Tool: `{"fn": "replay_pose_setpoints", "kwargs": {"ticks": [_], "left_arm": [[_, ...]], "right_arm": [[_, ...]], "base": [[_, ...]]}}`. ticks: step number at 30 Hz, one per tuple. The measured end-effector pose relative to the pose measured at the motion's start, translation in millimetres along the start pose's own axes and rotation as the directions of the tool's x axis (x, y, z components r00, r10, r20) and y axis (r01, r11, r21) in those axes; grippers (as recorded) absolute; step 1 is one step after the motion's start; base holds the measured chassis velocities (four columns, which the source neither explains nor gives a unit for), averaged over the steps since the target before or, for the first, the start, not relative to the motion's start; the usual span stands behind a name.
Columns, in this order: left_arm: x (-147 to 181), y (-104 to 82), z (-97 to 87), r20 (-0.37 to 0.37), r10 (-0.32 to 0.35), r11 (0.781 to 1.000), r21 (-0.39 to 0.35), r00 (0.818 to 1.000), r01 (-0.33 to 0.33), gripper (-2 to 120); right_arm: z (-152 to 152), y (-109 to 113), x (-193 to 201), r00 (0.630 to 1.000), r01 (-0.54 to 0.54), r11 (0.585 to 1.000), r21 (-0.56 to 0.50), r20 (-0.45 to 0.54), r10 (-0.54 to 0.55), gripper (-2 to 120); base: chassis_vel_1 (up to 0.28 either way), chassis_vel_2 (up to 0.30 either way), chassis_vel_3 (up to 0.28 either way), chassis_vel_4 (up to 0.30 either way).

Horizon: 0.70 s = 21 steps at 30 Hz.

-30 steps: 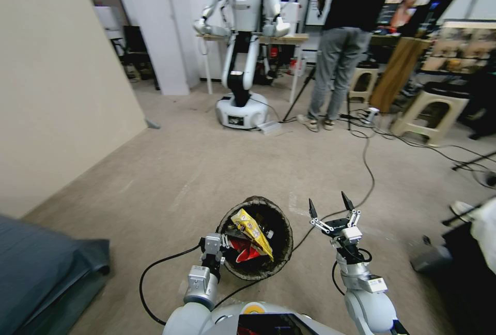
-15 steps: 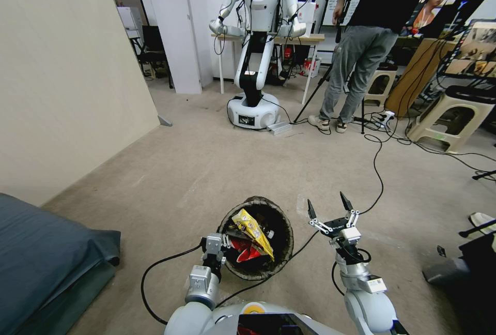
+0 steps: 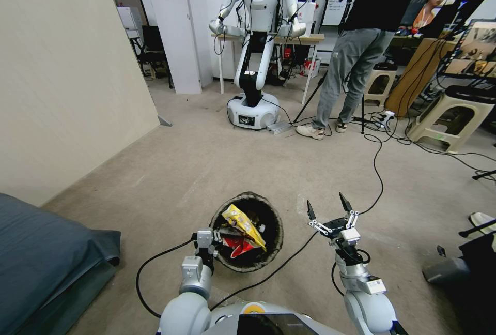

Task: Pick up the trash bin, then pick up the garbage from the floor and place it into the trash bin.

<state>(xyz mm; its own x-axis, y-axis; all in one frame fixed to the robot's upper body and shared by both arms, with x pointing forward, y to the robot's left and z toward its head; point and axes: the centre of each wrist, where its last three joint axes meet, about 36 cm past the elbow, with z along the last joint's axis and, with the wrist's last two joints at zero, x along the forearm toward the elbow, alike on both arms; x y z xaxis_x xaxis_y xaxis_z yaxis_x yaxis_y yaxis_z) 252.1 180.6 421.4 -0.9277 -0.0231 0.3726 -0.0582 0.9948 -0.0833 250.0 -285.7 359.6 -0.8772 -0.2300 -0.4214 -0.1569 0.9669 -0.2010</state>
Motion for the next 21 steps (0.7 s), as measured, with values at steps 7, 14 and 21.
{"fn": "replay_pose_setpoints", "kwargs": {"ticks": [7, 14, 21], "left_arm": [[-13, 14.7, 0.7, -0.078, -0.046, 0.998, 0.05, 0.996, 0.05, 0], [-22, 22.9, 10.5, -0.166, -0.08, 0.995, 0.052, 0.983, 0.09, 0], [-37, 30.0, 21.9, -0.236, -0.091, 0.988, 0.103, 0.967, 0.118, 0]], "right_arm": [[1, 2, 0, 1.0, 0.011, 1.0, -0.004, 0.0, -0.011, 100], [0, 3, 1, 1.0, 0.019, 1.0, -0.007, -0.001, -0.019, 100], [0, 4, 3, 1.0, 0.031, 0.999, -0.008, -0.001, -0.031, 100]], "base": [[0.0, 0.0, 0.0, 0.0], [0.0, 0.0, 0.0, 0.0], [0.0, 0.0, 0.0, 0.0]]}}
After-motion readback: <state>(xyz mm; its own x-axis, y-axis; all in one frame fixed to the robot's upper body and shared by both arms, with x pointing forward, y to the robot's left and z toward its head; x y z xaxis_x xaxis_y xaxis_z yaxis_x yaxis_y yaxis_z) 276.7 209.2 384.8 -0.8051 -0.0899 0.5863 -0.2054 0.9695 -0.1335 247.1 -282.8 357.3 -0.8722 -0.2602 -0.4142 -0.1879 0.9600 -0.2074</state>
